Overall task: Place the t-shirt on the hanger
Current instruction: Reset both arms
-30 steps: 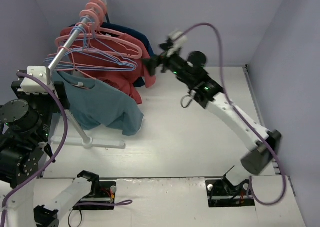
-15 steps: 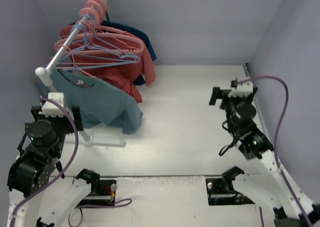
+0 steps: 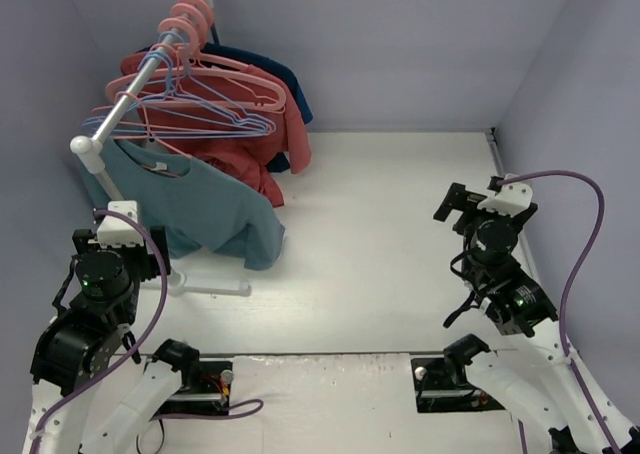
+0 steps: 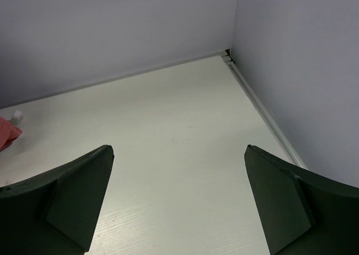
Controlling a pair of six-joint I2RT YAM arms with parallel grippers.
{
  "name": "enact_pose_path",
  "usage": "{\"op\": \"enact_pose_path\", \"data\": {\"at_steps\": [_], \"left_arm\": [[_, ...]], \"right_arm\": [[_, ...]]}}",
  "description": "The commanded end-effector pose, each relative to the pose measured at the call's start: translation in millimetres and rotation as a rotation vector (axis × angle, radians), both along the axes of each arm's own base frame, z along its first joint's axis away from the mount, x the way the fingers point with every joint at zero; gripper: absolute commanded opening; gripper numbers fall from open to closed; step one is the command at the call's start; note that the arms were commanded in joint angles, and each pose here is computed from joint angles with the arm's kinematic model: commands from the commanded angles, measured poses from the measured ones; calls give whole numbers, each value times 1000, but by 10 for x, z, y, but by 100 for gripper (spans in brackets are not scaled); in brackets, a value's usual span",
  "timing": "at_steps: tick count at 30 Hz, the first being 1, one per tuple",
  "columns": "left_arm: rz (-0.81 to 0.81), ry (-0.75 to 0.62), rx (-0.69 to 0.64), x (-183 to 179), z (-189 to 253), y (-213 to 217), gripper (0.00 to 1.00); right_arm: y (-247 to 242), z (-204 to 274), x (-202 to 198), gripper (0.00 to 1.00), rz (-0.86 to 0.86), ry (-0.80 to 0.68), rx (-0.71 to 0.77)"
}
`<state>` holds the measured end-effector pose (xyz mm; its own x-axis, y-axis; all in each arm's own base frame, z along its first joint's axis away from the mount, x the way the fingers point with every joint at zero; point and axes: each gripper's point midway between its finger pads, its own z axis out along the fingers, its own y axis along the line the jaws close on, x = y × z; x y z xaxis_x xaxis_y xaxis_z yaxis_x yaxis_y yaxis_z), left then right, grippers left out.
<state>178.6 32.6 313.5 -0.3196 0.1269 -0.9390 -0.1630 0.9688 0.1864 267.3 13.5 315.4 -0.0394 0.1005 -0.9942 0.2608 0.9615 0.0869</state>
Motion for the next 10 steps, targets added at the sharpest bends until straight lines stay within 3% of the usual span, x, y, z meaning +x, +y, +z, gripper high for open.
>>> {"op": "enact_pose_path", "data": {"at_steps": [1, 10], "left_arm": [[30, -78, 5, 93, 408, 34, 77], [26, -75, -76, 159, 374, -65, 77]], "right_arm": [[-41, 249, 36, 100, -49, -64, 57], [34, 344, 81, 100, -1, -59, 16]]}}
